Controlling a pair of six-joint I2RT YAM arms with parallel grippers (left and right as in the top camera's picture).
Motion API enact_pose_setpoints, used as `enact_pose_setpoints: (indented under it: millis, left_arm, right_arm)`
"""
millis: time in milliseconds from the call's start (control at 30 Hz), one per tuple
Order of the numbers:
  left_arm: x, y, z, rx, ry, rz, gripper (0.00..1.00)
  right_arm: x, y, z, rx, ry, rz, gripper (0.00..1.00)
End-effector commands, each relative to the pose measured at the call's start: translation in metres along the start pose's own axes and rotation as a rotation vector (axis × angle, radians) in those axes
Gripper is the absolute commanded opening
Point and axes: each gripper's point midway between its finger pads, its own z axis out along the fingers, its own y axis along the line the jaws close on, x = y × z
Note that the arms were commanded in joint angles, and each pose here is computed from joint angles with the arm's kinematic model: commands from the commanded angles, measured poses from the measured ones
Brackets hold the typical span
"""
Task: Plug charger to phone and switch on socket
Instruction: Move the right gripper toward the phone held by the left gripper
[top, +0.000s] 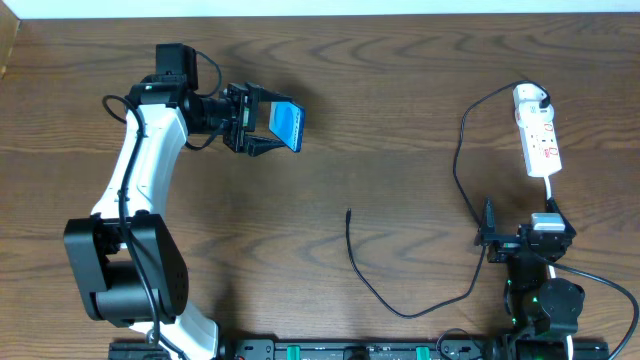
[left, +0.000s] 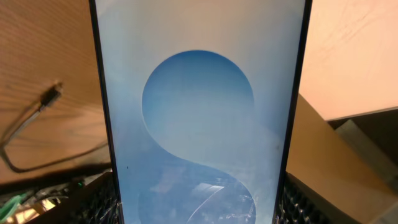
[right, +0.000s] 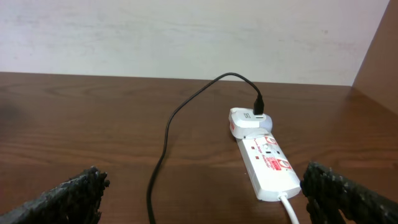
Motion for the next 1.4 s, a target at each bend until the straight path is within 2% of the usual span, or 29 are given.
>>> enact_pose_setpoints:
  millis: [0, 533, 733, 867, 967, 1133, 1267, 1367]
  left_arm:
    - [0.007, -0.012, -0.007, 0.025, -0.008, 0.121, 0.07]
    - [0.004, -0.021, -0.007, 0.052, -0.025, 0.282, 0.08]
    - [0.001, -0.030, -0.008, 0.080, -0.041, 0.333, 0.08]
    - [-0.009, -0.029, -0.007, 0.056, -0.101, 0.336, 0.07]
    - [-0.018, -0.025, -0.003, 0.013, -0.163, 0.340, 0.07]
    - [-0.010, -0.031, 0.009, 0.011, -0.153, 0.389, 0.08]
    - [-0.004, -0.033, 0.016, 0.012, -0.141, 0.412, 0.07]
    - [0.000, -0.033, 0.020, 0.007, -0.132, 0.418, 0.08]
  right_arm:
    - [0.000, 0.002, 0.000, -0.005, 0.000, -0.006, 0.99]
    - [-0.006, 0.001, 0.000, -0.004, -0.025, -0.004, 0.99]
    - [-0.026, 0.000, -0.003, -0.002, -0.093, 0.050, 0.99]
    - [-0.036, -0.001, -0.005, -0.003, -0.078, 0.189, 0.99]
    - [-0.044, -0.002, -0.005, -0.005, -0.048, 0.291, 0.99]
    - [-0.060, 0.006, 0.004, -0.044, 0.039, 0.372, 0.99]
    - [-0.070, 0.022, 0.017, -0.119, 0.179, 0.432, 0.99]
    - [-0.077, 0.047, 0.029, -0.251, 0.322, 0.460, 0.99]
